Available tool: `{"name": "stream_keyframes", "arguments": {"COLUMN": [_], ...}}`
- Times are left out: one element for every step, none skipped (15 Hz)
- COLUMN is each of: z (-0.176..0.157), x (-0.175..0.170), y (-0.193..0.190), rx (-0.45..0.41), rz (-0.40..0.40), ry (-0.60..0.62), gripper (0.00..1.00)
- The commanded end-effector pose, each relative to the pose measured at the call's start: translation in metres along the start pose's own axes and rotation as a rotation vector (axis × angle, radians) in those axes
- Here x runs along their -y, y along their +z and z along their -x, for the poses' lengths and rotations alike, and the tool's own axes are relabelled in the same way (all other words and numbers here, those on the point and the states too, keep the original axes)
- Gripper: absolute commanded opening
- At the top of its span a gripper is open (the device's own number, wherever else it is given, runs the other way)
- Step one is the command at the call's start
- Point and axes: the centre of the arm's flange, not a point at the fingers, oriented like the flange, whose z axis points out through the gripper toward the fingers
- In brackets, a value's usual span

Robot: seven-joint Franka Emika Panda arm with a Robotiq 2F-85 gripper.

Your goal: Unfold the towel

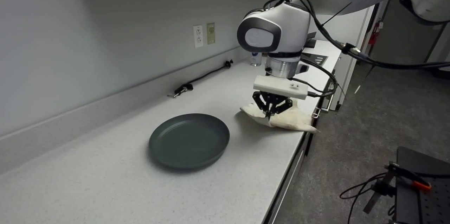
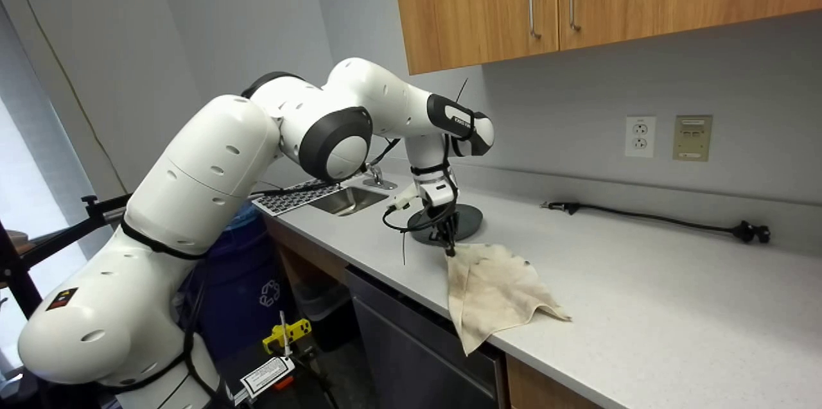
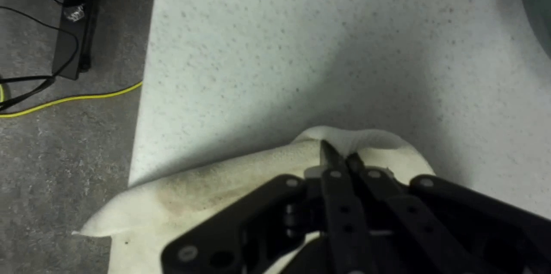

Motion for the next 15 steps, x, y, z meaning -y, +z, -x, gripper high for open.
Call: {"name": "stream_keyframes", "arguments": {"z": [0.029, 0.035, 0.040, 0.043, 0.047, 0.049, 0.051, 0.052, 0.054, 0.055, 0.056, 0.056, 0.054, 0.051, 0.047], "x": [-0.008, -0.008, -0.006, -0.006, -0.005, -0.005, -0.005, -0.005, -0.005, -0.006, -0.006, -0.006, -0.006, -0.006, -0.006], "y": [-0.003, -0.001, -0.001, 0.000, 0.000, 0.000, -0.001, -0.001, -0.002, -0.003, -0.004, -0.005, -0.004, -0.002, 0.000], "rx": [0.025, 0.033, 0.048, 0.055, 0.062, 0.067, 0.071, 0.077, 0.081, 0.090, 0.090, 0.085, 0.070, 0.061, 0.047], "rz": [0.059, 0.062, 0.063, 0.064, 0.069, 0.070, 0.070, 0.072, 0.071, 0.071, 0.070, 0.070, 0.069, 0.067, 0.063], "ry": [-0.043, -0.056, -0.068, -0.078, -0.084, -0.088, -0.090, -0.094, -0.099, -0.104, -0.105, -0.108, -0.114, -0.116, -0.115], "gripper": [0.01, 0.01, 0.28, 0.29, 0.34, 0.43, 0.50, 0.58, 0.65, 0.72, 0.80, 0.87, 0.95, 0.99, 1.00]}}
